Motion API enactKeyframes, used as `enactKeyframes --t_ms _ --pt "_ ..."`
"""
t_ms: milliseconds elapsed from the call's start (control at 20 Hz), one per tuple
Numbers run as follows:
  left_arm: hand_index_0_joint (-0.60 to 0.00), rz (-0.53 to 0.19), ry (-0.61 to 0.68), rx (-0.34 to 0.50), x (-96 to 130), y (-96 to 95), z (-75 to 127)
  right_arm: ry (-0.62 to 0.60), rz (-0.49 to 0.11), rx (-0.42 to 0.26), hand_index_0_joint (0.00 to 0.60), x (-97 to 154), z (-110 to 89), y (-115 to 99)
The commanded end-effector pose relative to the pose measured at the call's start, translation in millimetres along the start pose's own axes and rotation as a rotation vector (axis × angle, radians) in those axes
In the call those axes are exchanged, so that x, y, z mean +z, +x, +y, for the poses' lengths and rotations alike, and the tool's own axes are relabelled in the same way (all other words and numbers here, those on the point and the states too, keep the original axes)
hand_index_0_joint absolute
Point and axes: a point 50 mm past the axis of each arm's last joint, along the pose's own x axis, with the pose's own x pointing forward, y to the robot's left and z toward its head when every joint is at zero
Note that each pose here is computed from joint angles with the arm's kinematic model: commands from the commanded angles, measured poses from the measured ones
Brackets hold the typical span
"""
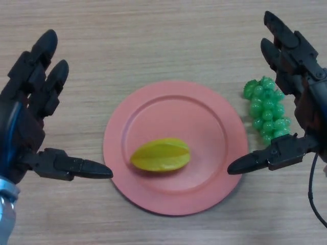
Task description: Pick up the yellow starfruit and place it on the plate
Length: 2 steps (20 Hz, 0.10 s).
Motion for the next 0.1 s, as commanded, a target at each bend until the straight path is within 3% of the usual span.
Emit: enactKeyframes --t_ms 50,100 --pt "0.0 -0.226 0.099 0.038 30.9 -0.9 8.6 -0.064 -0.198 -0.033 0.0 28.5 -10.0 0.4" --pt "0.0 -0.225 0.105 0.045 29.4 0.7 8.8 -0.067 -0.193 -0.032 0.0 28.4 -10.2 0.5"
